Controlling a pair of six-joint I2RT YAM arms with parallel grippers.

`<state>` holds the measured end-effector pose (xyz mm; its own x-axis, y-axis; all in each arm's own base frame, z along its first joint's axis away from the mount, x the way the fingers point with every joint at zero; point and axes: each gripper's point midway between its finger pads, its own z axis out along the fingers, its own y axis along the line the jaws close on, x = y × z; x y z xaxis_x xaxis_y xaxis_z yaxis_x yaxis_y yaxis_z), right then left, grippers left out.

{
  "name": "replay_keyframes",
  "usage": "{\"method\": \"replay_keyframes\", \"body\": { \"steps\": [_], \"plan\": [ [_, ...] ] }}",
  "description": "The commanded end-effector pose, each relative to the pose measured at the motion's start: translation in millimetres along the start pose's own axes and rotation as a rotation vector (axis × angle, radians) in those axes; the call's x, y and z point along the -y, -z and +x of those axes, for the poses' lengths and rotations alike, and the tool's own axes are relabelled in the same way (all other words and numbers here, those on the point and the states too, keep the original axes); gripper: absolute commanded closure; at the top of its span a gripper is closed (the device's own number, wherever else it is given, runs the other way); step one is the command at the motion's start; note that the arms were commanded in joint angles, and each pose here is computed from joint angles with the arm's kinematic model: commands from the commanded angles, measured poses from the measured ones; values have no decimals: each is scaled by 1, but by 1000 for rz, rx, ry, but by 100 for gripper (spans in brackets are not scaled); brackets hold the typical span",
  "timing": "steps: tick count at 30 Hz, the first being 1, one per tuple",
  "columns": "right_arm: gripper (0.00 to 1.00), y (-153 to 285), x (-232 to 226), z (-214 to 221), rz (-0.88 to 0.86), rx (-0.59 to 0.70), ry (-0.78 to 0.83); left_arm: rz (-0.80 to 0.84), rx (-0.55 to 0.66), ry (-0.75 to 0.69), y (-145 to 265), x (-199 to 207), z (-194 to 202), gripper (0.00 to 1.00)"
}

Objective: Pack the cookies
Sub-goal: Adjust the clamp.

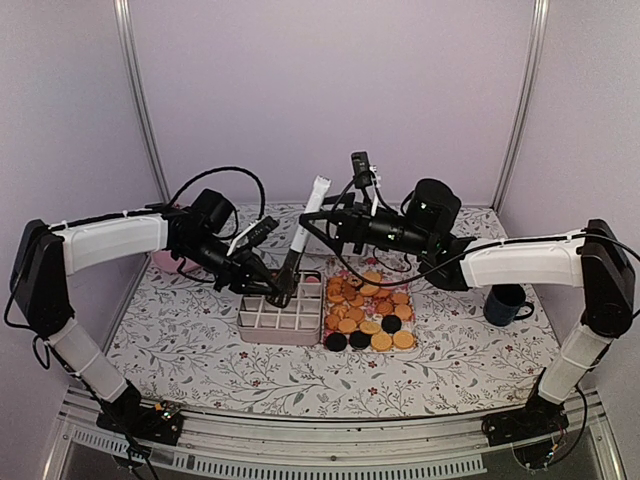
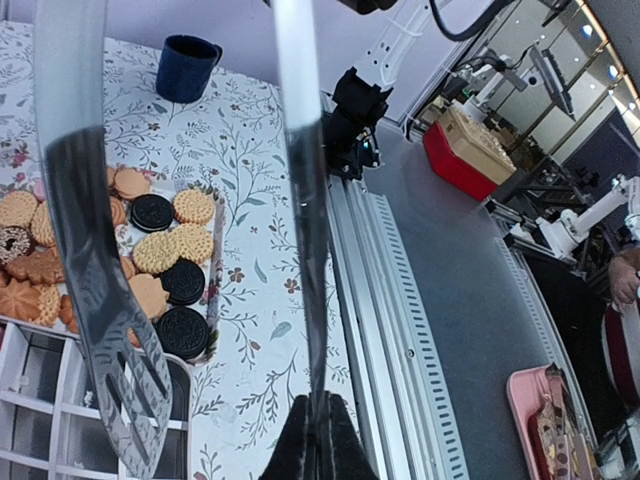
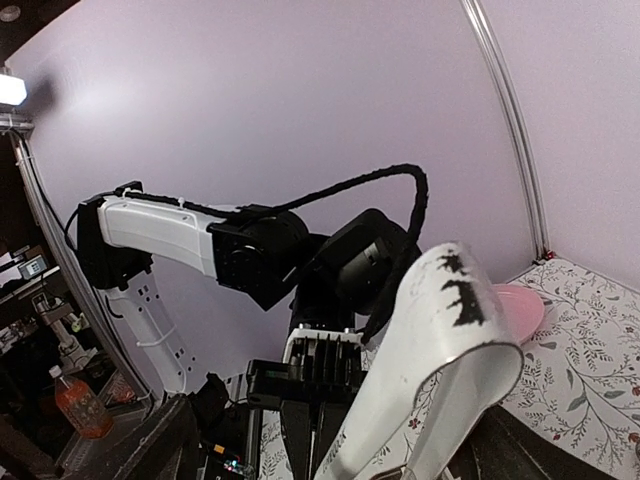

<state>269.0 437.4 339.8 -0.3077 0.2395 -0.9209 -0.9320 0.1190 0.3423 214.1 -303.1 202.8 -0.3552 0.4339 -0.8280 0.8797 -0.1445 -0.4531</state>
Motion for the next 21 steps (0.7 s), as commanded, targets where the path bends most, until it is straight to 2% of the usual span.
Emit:
{"method": "replay_keyframes", "body": {
  "steps": [1,7,14,21],
  "plan": [
    [10,7,7,25,-62,-93,-84,-34,-6,-81,7,8,-12,100],
    [11,4,17,36,-85,-148,-98,-40,-15,-88,8,9,-12,100],
    [23,-16,12,46,-221,-213,-154,-36,-19,-83,8,10,-13,100],
    [30,-11,7,37,-232,-205,-124,-44,-33,-77,7,8,-9,100]
  ]
}}
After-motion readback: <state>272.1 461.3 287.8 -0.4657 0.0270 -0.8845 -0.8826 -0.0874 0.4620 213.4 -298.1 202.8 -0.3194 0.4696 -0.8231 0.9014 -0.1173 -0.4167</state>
